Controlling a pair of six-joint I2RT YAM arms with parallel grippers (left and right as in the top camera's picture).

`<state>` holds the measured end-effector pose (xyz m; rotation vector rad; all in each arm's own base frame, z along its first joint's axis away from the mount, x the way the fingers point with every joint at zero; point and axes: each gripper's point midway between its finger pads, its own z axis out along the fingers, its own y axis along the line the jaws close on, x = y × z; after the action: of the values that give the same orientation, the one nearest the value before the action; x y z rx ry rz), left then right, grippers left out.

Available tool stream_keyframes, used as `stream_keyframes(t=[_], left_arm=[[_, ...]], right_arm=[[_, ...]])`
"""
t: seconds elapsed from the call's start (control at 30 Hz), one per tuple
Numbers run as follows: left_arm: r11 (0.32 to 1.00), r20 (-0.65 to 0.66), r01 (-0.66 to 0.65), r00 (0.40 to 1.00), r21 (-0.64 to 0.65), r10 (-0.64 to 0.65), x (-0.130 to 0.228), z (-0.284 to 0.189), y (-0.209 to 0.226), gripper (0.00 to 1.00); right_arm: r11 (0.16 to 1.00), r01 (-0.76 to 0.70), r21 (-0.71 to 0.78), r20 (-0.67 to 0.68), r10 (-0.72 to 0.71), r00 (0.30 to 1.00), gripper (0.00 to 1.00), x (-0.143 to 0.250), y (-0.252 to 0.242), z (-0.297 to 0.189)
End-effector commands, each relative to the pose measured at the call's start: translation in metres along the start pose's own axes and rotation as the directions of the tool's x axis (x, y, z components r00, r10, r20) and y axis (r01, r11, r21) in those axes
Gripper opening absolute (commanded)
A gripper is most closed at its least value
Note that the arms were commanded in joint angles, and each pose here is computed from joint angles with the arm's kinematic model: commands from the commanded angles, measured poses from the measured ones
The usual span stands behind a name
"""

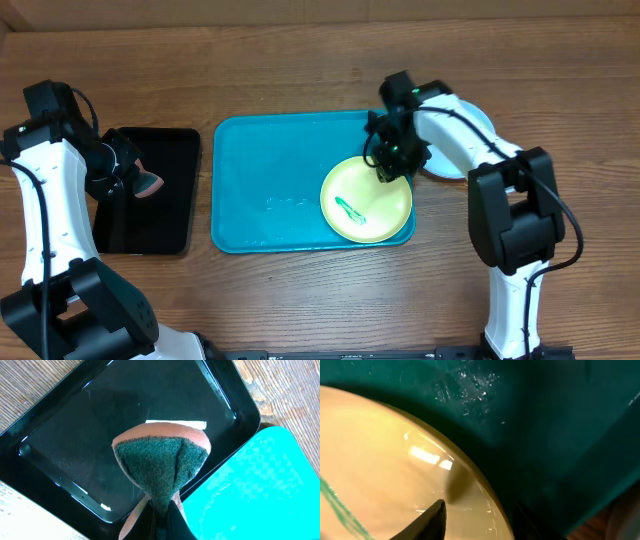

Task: Clean dirty plates on tray and stack at the side
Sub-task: 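Reach the right gripper to the yellow plate's rim and grip it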

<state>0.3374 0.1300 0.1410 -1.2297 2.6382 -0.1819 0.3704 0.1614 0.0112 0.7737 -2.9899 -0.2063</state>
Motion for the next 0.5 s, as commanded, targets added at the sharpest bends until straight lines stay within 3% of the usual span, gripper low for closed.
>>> stream_keyframes(t=[0.0, 0.07, 0.17, 0.33, 0.47], left_arm=[[1.0, -0.016, -0.028, 0.999, 0.007, 0.028, 0.004, 0.004, -0.003, 0.04], [1.0, -0.015, -0.028, 0.999, 0.007, 0.028, 0.004, 0.004, -0.003, 0.04], [1.0, -0.015, -0.028, 0.999, 0.008, 0.028, 0.004, 0.004, -0.003, 0.04], [0.999, -0.01, -0.032, 0.999, 0.019, 0.032, 0.003, 0.004, -0.006, 0.04], [0.976, -0.03, -0.146, 0.988, 0.162, 0.153, 0.011, 0.002, -0.036, 0.04]], right_arm=[[0.995, 0.034, 0.093, 0.022, -0.036, 0.999, 0.4, -0.004, -0.009, -0.009], [0.995, 0.037, 0.092, 0.024, -0.039, 0.999, 0.32, -0.005, -0.007, -0.008], [0.997, 0.025, 0.067, 0.024, -0.027, 0.999, 0.06, -0.005, -0.002, -0.008], [0.996, -0.055, -0.073, 0.038, 0.058, 0.998, 0.04, -0.008, 0.026, -0.007], [0.982, -0.126, -0.138, 0.057, 0.135, 0.989, 0.04, -0.018, 0.051, -0.005]])
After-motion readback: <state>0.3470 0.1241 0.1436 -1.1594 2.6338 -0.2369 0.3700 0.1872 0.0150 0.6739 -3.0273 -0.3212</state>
